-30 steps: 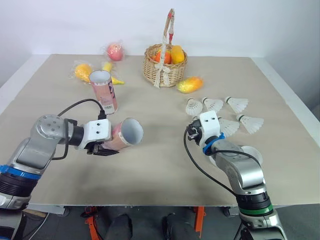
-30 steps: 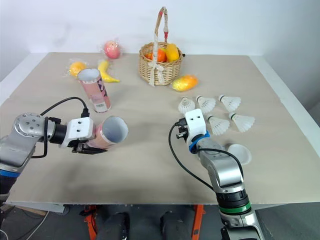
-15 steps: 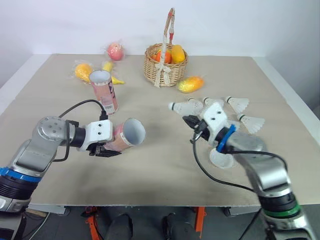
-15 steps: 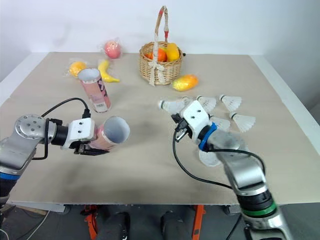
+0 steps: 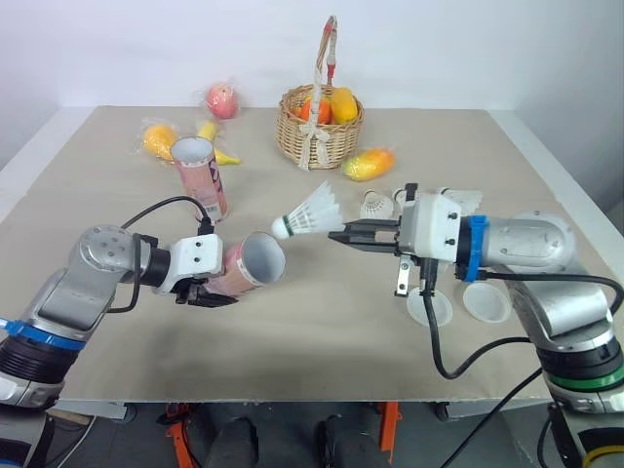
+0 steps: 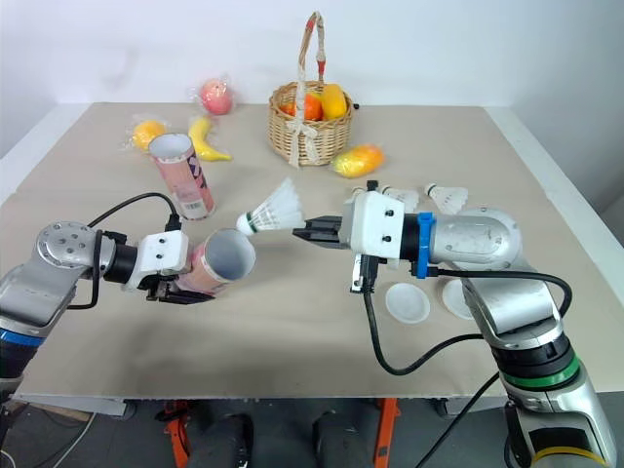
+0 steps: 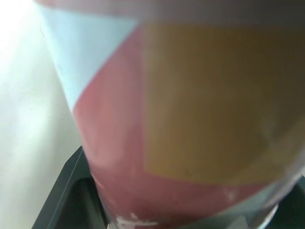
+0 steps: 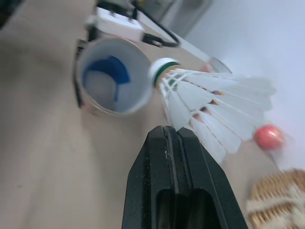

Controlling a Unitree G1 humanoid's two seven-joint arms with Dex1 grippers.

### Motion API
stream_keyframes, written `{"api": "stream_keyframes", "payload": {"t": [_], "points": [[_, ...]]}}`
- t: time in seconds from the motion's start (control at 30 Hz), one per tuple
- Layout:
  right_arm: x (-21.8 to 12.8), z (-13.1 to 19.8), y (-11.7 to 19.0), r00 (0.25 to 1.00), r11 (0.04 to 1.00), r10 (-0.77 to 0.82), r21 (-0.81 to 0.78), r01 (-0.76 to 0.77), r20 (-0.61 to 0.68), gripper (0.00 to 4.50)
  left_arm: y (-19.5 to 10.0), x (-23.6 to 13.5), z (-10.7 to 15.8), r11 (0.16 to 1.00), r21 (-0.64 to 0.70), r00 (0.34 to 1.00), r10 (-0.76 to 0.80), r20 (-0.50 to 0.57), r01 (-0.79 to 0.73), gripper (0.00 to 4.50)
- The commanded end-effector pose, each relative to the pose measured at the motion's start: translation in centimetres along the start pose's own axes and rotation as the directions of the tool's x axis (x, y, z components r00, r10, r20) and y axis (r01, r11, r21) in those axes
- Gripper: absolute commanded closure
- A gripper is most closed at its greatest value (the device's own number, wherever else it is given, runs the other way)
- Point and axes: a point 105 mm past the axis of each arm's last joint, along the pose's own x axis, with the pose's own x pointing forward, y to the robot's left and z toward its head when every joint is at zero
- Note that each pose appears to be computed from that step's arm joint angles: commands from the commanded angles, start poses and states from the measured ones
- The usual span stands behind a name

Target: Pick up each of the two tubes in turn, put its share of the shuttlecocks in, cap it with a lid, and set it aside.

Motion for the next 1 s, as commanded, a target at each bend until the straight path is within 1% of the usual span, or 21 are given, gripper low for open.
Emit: {"api": "stream_keyframes", "payload": {"t": [0.03,0.17,0.37,0.47,0.57,0.6,0.67,0.7,0.73,0.77,0.83,0.87,0.9,0.93,1.0], "points": [[0.5,0.7,0.4,0.998,0.996,0.059,-0.067,-0.058,0.013,4.47,0.3,-0.4,0.8,1.000,0.027,1.000,0.010,0.015,-0.010,1.58],[1.3,-0.1,0.8,0.994,0.990,0.106,-0.094,-0.105,-0.003,4.47,0.2,-0.4,0.8,1.000,0.023,1.000,0.007,0.013,-0.007,1.58],[2.2,-0.1,1.0,0.987,0.983,0.156,-0.105,-0.153,0.023,4.47,0.2,-0.5,0.9,1.000,0.018,1.000,0.008,0.011,-0.008,1.58],[2.7,-0.1,1.0,0.982,0.981,0.182,-0.082,-0.177,0.054,4.47,0.2,-0.6,0.8,1.000,0.015,1.000,0.011,0.005,-0.011,1.58],[3.0,0.7,0.8,0.971,0.977,0.211,-0.047,-0.207,0.112,3.57,0.2,-0.6,0.8,1.000,0.014,1.000,0.012,0.003,-0.012,1.58],[2.9,1.1,0.7,0.967,0.976,0.216,-0.039,-0.212,0.134,3.18,0.2,-0.6,0.8,1.000,0.013,1.000,0.012,0.003,-0.012,1.58],[2.2,2.0,0.3,0.962,0.978,0.201,0.009,-0.207,0.184,2.23,0.1,-0.6,0.7,1.000,0.011,1.000,0.012,0.000,-0.012,1.58],[1.9,2.2,0.2,0.960,0.978,0.197,0.028,-0.207,0.198,1.57,0.1,-0.6,0.7,1.000,0.010,1.000,0.012,0.000,-0.012,1.58],[1.4,2.3,0.1,0.957,0.977,0.189,0.058,-0.206,0.218,1.35,0.0,-0.6,0.7,1.000,0.008,1.000,0.012,0.000,-0.012,1.58],[1.0,2.4,0.1,0.955,0.975,0.185,0.077,-0.207,0.230,1.35,0.0,-0.6,0.7,1.000,0.007,1.000,0.012,0.000,-0.012,1.58],[0.1,1.7,-0.7,0.967,0.974,0.099,0.177,-0.142,0.234,1.35,-0.1,-0.5,0.6,1.000,0.006,1.000,0.010,-0.001,-0.010,1.58],[-0.2,0.4,-1.6,0.981,0.969,0.005,0.241,-0.052,0.193,1.35,-0.2,-0.5,0.6,1.000,0.004,1.000,0.010,0.000,-0.010,1.58],[-0.4,-1.7,-2.7,0.987,0.954,-0.124,0.285,0.091,0.099,1.35,-0.3,-0.4,0.6,1.000,0.003,1.000,0.010,0.000,-0.010,1.58],[-0.4,-4.0,-3.5,0.974,0.920,-0.228,0.324,0.218,-0.006,1.35,-0.3,-0.4,0.6,1.000,0.001,1.000,0.010,0.000,-0.010,1.58],[-0.4,-7.6,-4.5,0.903,0.829,-0.385,0.359,0.429,-0.190,1.35,-0.4,-0.5,0.6,1.000,-0.001,1.000,0.010,-0.001,-0.010,1.58]]}}
